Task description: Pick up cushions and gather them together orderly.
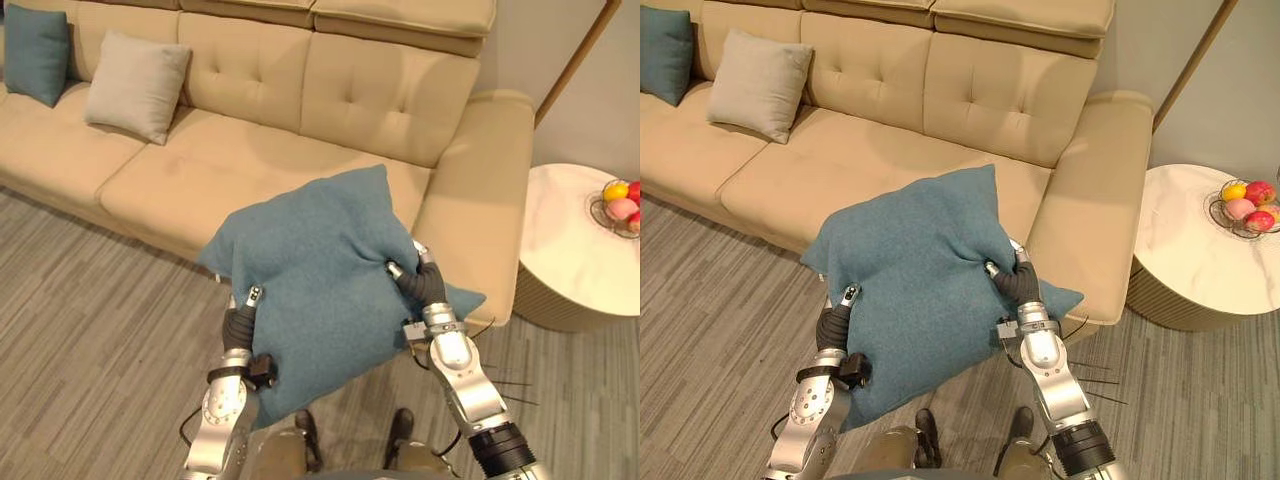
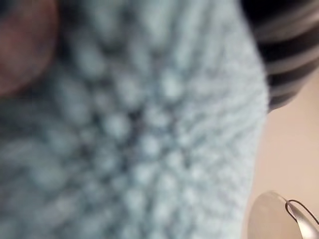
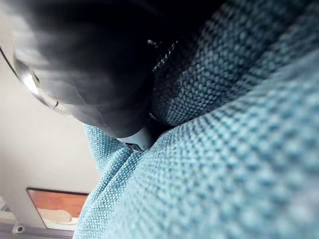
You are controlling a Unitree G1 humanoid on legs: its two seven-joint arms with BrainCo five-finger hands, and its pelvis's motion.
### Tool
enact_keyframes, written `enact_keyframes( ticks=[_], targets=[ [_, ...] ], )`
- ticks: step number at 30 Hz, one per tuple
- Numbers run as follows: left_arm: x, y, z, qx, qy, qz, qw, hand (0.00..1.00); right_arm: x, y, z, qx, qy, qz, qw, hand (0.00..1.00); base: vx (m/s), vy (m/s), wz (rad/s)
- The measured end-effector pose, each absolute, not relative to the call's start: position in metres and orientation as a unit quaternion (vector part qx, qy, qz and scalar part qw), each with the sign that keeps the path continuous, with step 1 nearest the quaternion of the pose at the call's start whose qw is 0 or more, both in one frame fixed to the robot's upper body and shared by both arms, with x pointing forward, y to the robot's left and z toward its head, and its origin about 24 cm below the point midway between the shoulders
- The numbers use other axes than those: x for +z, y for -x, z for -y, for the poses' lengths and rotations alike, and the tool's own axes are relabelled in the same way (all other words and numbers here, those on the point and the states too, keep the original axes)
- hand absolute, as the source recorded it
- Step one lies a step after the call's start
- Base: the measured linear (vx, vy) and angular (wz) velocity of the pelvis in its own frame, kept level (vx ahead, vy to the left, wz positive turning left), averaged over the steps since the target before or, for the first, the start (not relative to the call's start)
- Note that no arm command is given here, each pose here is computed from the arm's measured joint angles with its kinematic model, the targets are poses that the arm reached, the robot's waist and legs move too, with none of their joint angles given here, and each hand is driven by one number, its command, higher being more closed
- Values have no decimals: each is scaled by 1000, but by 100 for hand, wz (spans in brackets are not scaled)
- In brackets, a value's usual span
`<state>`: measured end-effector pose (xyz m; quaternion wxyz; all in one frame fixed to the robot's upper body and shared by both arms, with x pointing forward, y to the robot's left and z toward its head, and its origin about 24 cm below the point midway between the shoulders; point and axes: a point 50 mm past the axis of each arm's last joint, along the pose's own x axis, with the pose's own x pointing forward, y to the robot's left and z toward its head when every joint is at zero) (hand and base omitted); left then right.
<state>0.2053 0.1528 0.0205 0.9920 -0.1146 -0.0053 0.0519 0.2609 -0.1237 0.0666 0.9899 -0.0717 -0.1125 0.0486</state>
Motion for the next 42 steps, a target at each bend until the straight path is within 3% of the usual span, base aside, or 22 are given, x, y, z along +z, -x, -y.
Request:
enact_keyframes(
  ticks=[15, 20, 33, 42],
  targets=[
    [13, -197, -157, 43, 99, -16, 994, 100, 50, -259, 127, 66, 103, 74, 990, 100, 196, -29, 45],
    [9, -205, -137, 16, 114, -24, 993, 100, 39, -251, 149, 38, 115, 48, 991, 100, 448, -225, 16],
    [0, -204, -129, -2, 113, -46, 993, 100, 37, -239, 159, 18, 114, 41, 992, 100, 345, 81, -91],
    [10, -214, -151, 17, 64, -20, 998, 100, 36, -246, 138, 34, 87, 42, 995, 100, 39, 204, -94]
  ],
)
